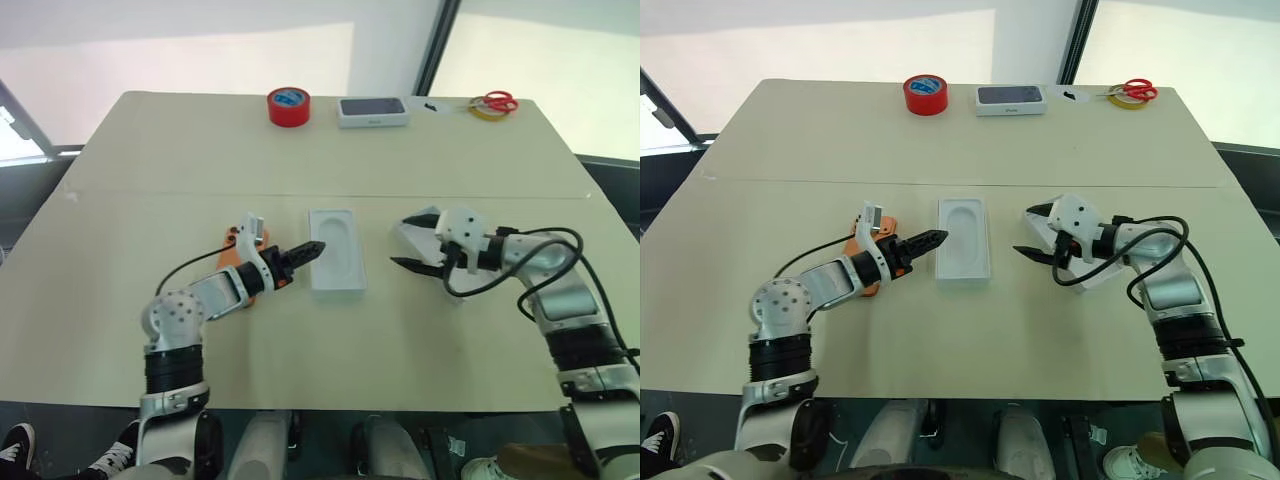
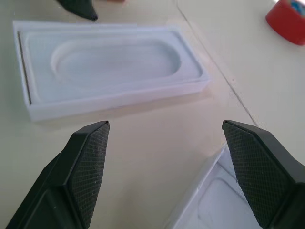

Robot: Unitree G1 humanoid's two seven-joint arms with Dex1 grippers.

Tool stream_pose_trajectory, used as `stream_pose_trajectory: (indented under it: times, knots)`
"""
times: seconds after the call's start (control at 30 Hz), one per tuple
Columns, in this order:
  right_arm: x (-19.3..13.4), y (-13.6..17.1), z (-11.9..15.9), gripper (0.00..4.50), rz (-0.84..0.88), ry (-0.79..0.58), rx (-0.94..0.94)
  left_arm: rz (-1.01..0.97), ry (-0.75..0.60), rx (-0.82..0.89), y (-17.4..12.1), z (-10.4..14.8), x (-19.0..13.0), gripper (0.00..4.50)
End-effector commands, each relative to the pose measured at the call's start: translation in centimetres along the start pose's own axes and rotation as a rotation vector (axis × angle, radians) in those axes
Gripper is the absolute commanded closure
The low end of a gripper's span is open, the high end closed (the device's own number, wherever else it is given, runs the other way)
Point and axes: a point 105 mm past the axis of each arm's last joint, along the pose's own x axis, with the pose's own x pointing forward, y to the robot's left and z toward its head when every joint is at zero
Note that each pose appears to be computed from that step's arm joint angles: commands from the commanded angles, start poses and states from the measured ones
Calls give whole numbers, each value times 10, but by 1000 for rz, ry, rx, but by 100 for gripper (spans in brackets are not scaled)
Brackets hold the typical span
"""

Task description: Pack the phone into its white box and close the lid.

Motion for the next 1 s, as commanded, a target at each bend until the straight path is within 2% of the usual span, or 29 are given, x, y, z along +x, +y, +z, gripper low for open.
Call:
stream_pose_trajectory:
  times: [0.03, 0.13, 0.17, 0.23, 0.3, 0.43, 0.5, 0.6, 0.7, 1.0]
  knots:
    - [7, -7, 22, 78, -36, -88, 9, -37, -59, 142, -10, 18, -13, 158]
    - [25, -4, 32, 171, -58, -128, -6, -30, -93, 397, -13, 32, -29, 155]
    - [35, 1, 35, 235, -50, -133, -28, -18, -124, 503, -12, 41, -36, 155]
    - [55, 8, 36, 329, -52, -124, -68, 22, -179, 783, -8, 56, -49, 155]
    - [68, 12, 32, 438, -46, -87, -110, 53, -161, 1025, 0, 57, -56, 155]
    - [89, 26, 22, 445, 0, -25, -167, 28, -185, 1114, 8, 57, -72, 155]
    - [93, 41, 16, 445, 71, 2, -224, 19, -206, 1094, 9, 57, -77, 155]
    - [93, 58, 6, 445, 162, 43, -280, 8, -204, 1089, 9, 55, -81, 155]
    - [85, 77, 10, 445, 290, 15, -239, -4, -196, 1039, 12, 50, -86, 155]
    - [79, 82, 18, 445, 351, -4, -185, 20, -209, 1018, 16, 51, -91, 155]
